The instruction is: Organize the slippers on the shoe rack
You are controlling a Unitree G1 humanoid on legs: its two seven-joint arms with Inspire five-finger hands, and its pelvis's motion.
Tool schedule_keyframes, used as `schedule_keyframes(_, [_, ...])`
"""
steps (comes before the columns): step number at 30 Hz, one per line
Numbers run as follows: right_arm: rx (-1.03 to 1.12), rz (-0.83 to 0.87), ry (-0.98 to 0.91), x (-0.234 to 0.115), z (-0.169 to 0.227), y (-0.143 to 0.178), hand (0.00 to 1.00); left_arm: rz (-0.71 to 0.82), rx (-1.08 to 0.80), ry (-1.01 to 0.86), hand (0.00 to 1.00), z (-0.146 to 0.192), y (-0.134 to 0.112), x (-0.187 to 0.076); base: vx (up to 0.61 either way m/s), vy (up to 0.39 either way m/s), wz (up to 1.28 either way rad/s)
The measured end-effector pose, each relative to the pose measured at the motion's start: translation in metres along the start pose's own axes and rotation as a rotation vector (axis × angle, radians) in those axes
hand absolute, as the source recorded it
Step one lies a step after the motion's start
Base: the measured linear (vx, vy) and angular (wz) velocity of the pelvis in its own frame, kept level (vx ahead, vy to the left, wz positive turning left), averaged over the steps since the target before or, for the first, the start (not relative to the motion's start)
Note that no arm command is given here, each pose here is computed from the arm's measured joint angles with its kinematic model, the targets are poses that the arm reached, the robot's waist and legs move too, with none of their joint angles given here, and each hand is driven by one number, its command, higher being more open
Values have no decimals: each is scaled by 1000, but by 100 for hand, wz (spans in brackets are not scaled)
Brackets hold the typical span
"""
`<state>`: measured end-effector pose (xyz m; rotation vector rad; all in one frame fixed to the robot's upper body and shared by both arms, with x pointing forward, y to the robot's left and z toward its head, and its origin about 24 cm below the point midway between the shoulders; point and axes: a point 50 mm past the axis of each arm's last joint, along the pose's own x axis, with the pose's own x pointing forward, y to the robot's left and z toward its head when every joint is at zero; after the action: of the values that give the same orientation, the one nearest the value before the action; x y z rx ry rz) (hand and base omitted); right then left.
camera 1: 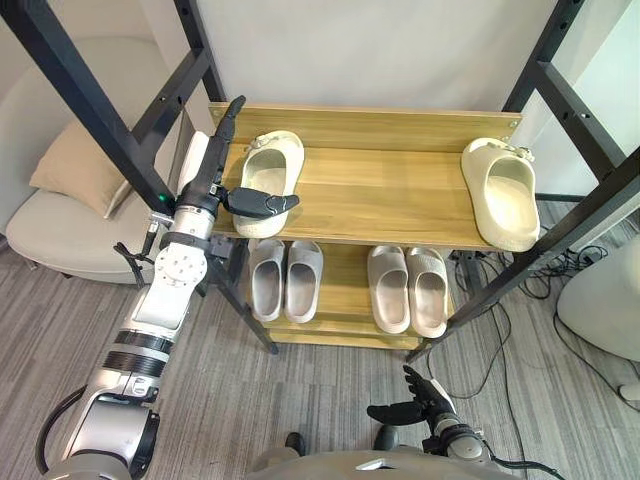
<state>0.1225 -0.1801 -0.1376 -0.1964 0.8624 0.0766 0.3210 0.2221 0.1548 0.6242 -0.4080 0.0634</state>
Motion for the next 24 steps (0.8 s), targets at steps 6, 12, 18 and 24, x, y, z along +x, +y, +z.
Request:
schedule_keyframes(6, [-1,-1,-7,1,3,0,100,73,0,-2,100,1,10,2,-9,4,-8])
schedule_keyframes(12, [3,3,-12,2,4,2,100,86,-9,-3,100,1,9,2,0,0,0])
schedule_keyframes(18, [8,7,-15,2,5,4,100,91,-11,-3,100,1,9,2,0,0,0])
schedule_keyframes(24, [8,9,-16,2,5,5,100,100,-12,-4,100,1,10,2,0,0,0])
